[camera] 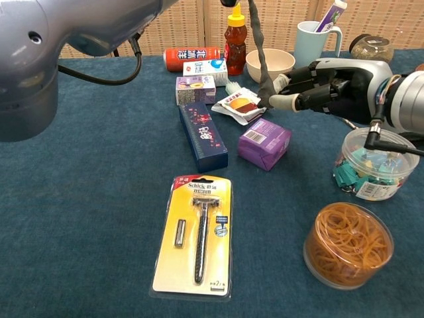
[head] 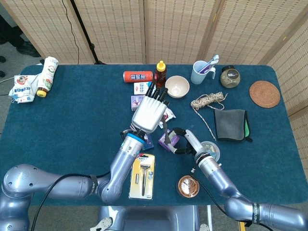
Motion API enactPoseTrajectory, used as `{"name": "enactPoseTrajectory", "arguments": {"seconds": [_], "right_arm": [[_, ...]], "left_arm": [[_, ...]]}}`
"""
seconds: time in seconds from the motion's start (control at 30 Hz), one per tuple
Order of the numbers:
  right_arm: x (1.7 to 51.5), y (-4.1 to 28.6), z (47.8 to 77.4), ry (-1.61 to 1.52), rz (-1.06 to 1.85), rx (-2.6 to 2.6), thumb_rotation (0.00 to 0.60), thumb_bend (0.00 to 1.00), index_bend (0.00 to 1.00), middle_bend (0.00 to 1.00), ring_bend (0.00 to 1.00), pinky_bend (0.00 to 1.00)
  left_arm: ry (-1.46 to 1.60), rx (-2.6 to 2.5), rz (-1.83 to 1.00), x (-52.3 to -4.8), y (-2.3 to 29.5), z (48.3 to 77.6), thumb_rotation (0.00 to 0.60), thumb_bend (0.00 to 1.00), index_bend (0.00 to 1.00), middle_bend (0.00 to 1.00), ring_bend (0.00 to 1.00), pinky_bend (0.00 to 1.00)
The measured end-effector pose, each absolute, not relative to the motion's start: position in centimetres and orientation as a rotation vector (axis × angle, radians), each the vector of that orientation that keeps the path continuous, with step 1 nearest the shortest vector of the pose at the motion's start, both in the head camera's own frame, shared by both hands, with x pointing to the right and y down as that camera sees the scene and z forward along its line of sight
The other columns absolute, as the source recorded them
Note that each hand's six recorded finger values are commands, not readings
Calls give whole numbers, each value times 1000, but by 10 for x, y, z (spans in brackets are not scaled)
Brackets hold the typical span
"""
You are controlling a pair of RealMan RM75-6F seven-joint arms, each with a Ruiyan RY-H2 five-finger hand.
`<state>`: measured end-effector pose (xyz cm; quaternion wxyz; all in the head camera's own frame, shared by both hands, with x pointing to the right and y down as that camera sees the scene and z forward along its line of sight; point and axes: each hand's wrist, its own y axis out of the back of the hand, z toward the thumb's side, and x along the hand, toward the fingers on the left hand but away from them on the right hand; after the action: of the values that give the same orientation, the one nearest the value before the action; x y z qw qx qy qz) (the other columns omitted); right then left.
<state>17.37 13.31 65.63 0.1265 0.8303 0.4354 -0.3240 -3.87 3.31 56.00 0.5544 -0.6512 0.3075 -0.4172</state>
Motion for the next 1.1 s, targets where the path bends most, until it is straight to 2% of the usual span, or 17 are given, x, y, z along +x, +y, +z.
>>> {"name": "enactPoseTrajectory", "arguments": {"seconds": [0.63, 1.1], "right_arm": [[181, 141, 662, 1263, -990, 2415, 600, 740, 610, 347, 122, 0], [194, 143, 665, 1276, -1013, 2407, 600, 742, 602, 347, 122, 0]], "left_arm": [[809, -1499, -1020, -74, 4, 543, 600, 603, 621, 205, 169, 34], [812, -1494, -1056, -95, 1, 547, 600, 604, 621, 205, 168, 34]]}}
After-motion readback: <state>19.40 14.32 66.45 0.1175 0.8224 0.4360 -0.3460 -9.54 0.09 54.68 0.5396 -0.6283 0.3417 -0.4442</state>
